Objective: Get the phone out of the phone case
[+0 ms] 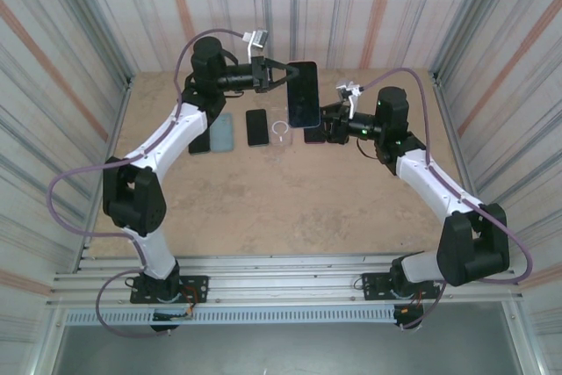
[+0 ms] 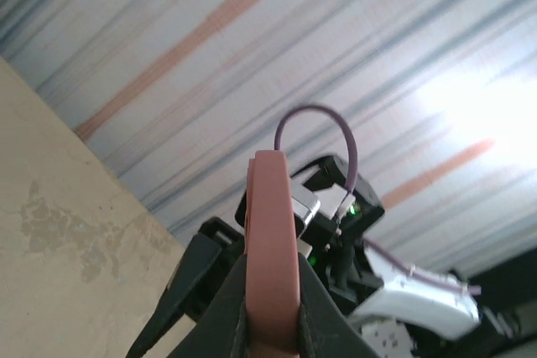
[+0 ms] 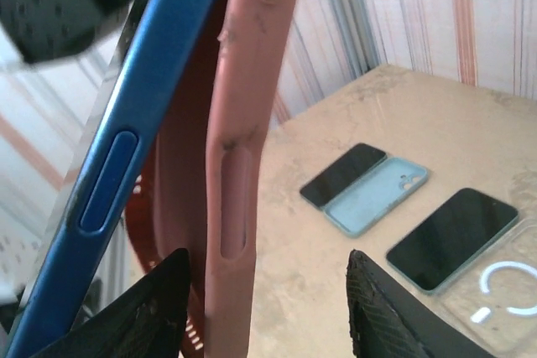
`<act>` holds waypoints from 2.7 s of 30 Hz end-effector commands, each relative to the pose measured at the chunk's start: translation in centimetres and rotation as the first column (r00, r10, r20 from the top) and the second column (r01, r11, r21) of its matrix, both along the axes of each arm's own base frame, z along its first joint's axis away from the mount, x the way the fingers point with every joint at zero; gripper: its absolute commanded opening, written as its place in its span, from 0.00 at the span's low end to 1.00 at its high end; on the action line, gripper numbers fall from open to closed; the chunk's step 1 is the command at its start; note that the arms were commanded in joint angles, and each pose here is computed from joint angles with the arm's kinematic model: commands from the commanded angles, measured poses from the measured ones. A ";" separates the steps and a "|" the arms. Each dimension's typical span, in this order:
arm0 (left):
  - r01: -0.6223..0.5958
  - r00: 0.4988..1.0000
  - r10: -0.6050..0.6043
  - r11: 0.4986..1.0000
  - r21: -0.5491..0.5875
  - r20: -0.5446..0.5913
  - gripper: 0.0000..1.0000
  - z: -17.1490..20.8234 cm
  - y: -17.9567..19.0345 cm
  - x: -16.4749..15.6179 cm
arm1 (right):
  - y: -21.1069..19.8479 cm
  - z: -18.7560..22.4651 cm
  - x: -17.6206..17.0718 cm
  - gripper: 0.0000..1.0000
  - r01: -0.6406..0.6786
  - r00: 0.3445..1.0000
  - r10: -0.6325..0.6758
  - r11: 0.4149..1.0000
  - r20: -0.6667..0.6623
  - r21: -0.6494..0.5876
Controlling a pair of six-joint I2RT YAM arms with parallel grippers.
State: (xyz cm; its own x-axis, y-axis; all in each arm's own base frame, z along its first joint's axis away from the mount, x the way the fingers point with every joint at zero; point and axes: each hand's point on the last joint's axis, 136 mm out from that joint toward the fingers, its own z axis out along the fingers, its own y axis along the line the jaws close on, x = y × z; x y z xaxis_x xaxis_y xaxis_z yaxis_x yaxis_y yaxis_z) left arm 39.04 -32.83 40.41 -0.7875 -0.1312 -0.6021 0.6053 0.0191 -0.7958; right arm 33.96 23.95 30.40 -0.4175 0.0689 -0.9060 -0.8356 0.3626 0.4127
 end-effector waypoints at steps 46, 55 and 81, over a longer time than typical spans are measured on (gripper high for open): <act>-0.267 0.921 0.194 0.946 -0.185 -0.338 0.18 -0.6 0.3 5.1 | -1.7 6.1 3.8 0.03 0.346 0.877 -0.026 0.728 -0.480 0.592; -0.270 0.916 0.201 0.949 -0.163 -0.346 0.45 -0.7 0.2 5.1 | -2.5 5.8 4.3 0.01 0.392 0.869 -0.060 0.688 -0.492 0.610; -0.374 0.784 0.306 0.927 -0.017 -0.540 0.58 -3.2 -2.0 -2.0 | -3.8 4.5 8.4 0.00 0.535 0.840 -0.240 0.516 -0.487 0.669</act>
State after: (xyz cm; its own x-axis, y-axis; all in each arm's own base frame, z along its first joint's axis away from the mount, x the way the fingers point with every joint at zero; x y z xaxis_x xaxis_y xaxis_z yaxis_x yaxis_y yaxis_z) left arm 37.04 -35.21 36.13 -0.8947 -0.4325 -0.1114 0.0998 0.0495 -0.9938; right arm 42.92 20.51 30.82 -0.4736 0.8494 -0.2328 -0.3333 0.0718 0.9401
